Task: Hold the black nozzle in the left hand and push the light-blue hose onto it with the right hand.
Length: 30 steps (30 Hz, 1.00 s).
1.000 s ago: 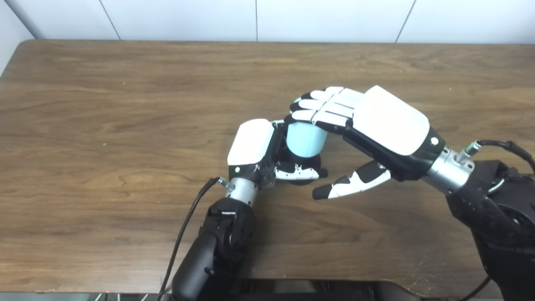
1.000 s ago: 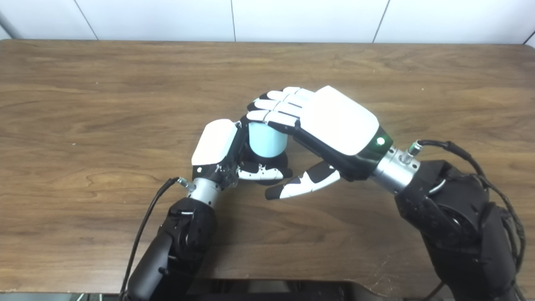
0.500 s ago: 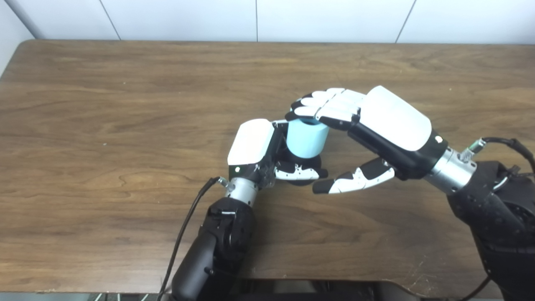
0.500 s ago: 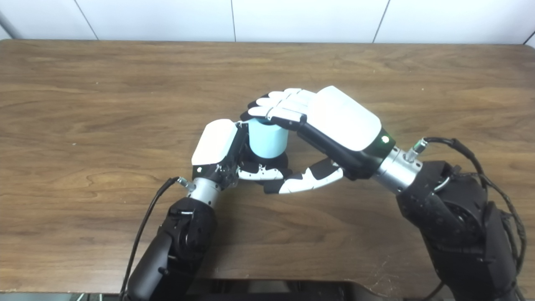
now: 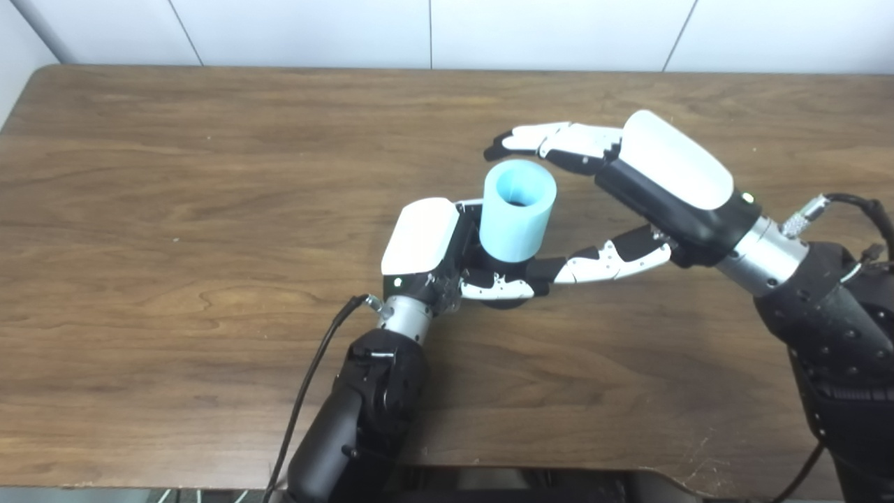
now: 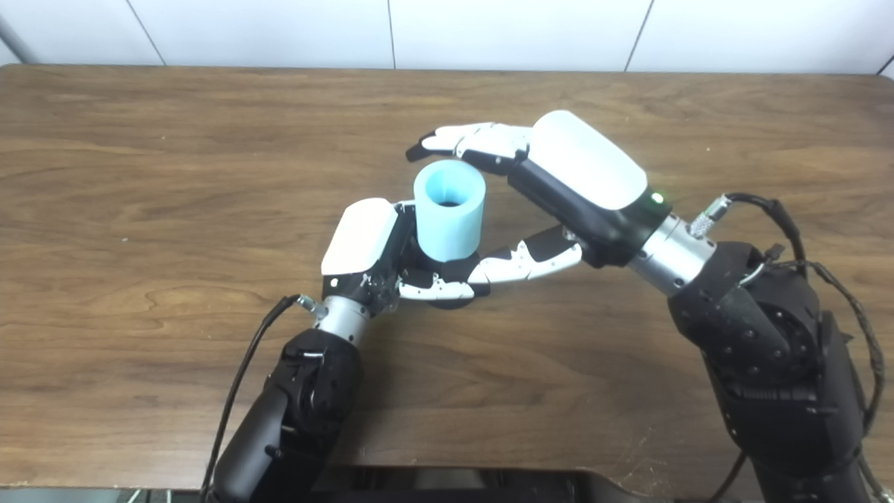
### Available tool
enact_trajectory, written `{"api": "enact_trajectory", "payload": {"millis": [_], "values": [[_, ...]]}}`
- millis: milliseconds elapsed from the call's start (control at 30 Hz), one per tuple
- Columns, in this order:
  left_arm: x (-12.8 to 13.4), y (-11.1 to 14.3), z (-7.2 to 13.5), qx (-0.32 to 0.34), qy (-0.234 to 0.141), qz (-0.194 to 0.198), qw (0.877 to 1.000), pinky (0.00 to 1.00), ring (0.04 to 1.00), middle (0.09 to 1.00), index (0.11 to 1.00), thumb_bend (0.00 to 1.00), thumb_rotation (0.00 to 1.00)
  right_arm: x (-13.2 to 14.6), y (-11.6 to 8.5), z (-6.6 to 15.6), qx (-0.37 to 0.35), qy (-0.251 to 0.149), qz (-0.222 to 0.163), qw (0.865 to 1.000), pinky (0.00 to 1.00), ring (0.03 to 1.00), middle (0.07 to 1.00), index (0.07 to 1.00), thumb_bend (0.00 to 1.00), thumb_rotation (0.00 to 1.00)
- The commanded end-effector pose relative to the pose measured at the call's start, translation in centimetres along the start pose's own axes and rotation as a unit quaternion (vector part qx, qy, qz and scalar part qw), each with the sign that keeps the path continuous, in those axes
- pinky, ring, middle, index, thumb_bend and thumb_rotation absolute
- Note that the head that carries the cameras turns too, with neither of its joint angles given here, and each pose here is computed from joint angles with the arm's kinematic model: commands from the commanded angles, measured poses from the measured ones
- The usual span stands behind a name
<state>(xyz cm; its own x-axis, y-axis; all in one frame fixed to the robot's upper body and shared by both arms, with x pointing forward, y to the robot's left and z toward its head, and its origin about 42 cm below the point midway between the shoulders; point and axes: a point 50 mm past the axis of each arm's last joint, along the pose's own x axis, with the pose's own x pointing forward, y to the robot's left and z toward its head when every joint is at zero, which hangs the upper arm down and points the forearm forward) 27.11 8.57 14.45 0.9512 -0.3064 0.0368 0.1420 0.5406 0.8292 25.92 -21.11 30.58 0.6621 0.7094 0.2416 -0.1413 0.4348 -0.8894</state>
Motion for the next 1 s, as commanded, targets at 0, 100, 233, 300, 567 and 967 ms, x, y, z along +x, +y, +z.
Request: {"api": "enact_trajectory", "payload": {"millis": [0,100,233,300,567,967], "values": [[-1.2,-2.5,-1.8,0.002,0.048,-0.08,0.996,0.46,0.518,0.516,0.482,0.52,0.0,0.3,-1.4,0.5,-0.033,-0.025,-0.027,0.999,0.72,0.82,0.837,0.81,0.48,0.6],[-1.3,-2.4,-1.8,0.001,0.049,-0.081,0.995,0.48,0.537,0.532,0.476,0.52,0.0,0.2,-1.4,0.6,-0.046,-0.025,-0.018,0.998,0.76,0.836,0.852,0.815,0.48,0.57],[-1.3,-2.3,-1.8,0.001,0.049,-0.083,0.995,0.49,0.541,0.535,0.474,0.52,0.0,0.2,-1.3,0.7,-0.046,-0.024,-0.015,0.999,0.77,0.846,0.856,0.809,0.49,0.61],[-1.3,-2.4,-1.8,0.0,0.049,-0.084,0.995,0.5,0.552,0.541,0.47,0.51,0.0,0.1,-1.3,0.7,-0.049,-0.025,-0.016,0.998,0.77,0.844,0.853,0.804,0.49,0.61],[-1.3,-2.4,-1.8,-0.001,0.053,-0.085,0.995,0.5,0.552,0.539,0.473,0.51,0.0,-0.2,-0.5,0.4,-0.083,-0.027,0.016,0.996,0.81,0.853,0.849,0.794,0.48,0.67],[-1.3,-2.3,-1.7,-0.008,0.055,-0.083,0.995,0.49,0.539,0.541,0.473,0.51,0.0,-0.8,2.0,-0.1,-0.099,-0.02,0.06,0.993,0.82,0.869,0.858,0.813,0.52,0.64]]}}
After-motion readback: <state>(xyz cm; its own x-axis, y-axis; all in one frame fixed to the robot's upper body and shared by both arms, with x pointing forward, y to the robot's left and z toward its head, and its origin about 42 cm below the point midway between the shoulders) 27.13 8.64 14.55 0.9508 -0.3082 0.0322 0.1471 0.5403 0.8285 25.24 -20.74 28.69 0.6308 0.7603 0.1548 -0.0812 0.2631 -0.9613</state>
